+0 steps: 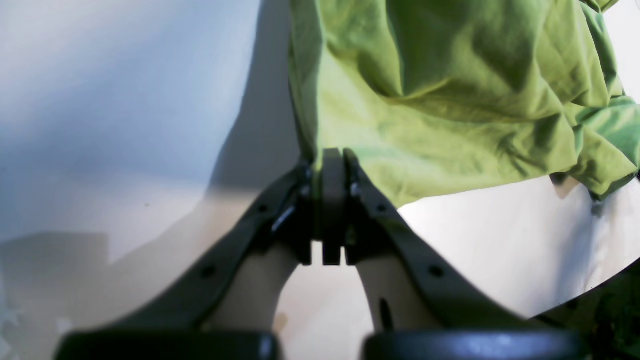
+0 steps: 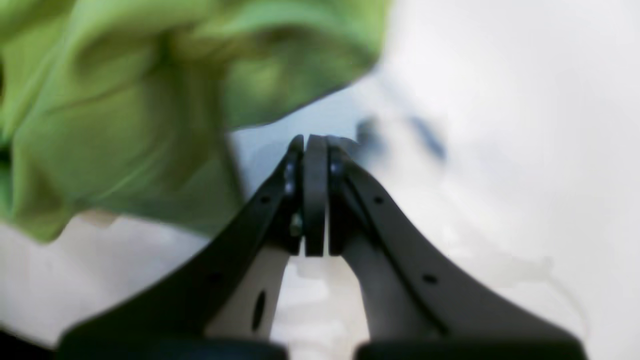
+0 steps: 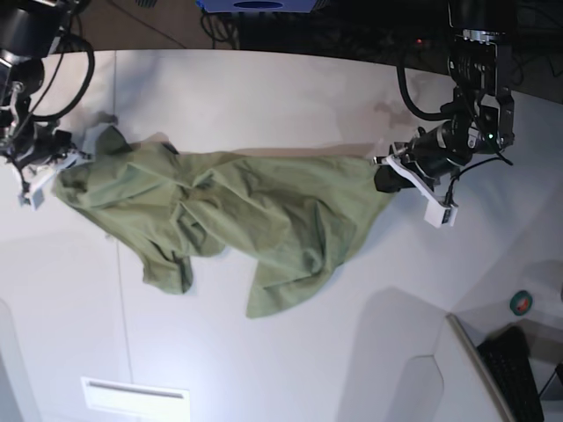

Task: Layout the t-shirt on the table in an organized manner, then fold the t-shirt properly
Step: 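Pull the shirt apart with both grippers, stretching it across the table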

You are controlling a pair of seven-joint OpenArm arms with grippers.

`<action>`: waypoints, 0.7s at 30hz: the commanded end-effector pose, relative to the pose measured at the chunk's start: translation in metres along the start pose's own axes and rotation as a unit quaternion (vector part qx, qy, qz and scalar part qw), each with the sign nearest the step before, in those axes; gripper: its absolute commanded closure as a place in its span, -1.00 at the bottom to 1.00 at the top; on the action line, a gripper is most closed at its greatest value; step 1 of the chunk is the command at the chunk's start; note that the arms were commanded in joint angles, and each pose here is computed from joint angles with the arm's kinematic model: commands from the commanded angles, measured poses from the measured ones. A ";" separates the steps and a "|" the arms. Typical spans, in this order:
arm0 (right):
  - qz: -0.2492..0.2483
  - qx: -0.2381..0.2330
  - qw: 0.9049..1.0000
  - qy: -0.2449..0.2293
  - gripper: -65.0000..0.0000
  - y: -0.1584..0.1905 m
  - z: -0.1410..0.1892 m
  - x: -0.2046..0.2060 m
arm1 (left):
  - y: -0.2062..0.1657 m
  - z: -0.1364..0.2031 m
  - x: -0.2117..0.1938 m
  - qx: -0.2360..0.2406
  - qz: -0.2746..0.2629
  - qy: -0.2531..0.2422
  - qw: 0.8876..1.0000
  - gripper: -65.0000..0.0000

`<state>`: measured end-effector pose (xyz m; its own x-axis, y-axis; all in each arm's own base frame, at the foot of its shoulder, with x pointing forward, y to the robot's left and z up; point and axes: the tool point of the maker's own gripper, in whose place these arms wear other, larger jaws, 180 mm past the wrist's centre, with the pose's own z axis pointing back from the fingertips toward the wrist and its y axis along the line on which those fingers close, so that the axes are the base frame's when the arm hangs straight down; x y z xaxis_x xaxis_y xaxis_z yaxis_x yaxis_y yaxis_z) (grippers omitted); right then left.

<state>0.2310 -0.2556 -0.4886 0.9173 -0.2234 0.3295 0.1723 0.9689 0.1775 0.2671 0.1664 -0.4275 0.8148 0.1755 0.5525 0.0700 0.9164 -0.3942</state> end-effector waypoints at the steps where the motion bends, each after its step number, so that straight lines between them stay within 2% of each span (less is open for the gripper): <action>1: 0.014 0.003 1.000 -0.016 1.00 0.005 0.007 0.014 | -0.002 0.004 0.016 -0.005 -0.007 -0.022 1.000 1.00; 6: 0.069 0.028 0.996 -0.055 1.00 0.053 0.024 0.035 | -0.002 0.004 0.016 -0.005 -0.006 -0.022 1.000 1.00; 8: 0.094 0.040 0.993 -0.056 1.00 0.071 0.023 0.045 | -0.002 0.004 0.015 -0.004 -0.006 -0.021 1.000 1.00; 10: 0.094 0.048 0.993 -0.049 1.00 0.085 0.012 0.056 | -0.002 0.004 0.015 -0.004 -0.006 -0.021 1.000 1.00; 15: 0.063 0.056 0.996 -0.006 1.00 0.091 -0.024 0.071 | 0.016 0.014 0.027 0.016 0.009 -0.042 0.999 1.00; 19: 0.062 0.050 0.997 0.017 1.00 0.083 -0.051 0.071 | 0.036 0.027 0.033 0.040 0.024 -0.058 0.997 1.00; 21: 0.076 0.038 0.996 0.026 1.00 0.074 -0.059 0.070 | 0.045 0.032 0.031 0.050 0.019 -0.053 0.997 1.00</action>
<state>0.3286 -0.1814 -0.5073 0.9459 -0.0764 0.3154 -0.0033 0.9696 0.2447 0.2679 0.2187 -0.4170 0.7768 0.2467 0.5794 -0.0326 0.9346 -0.3542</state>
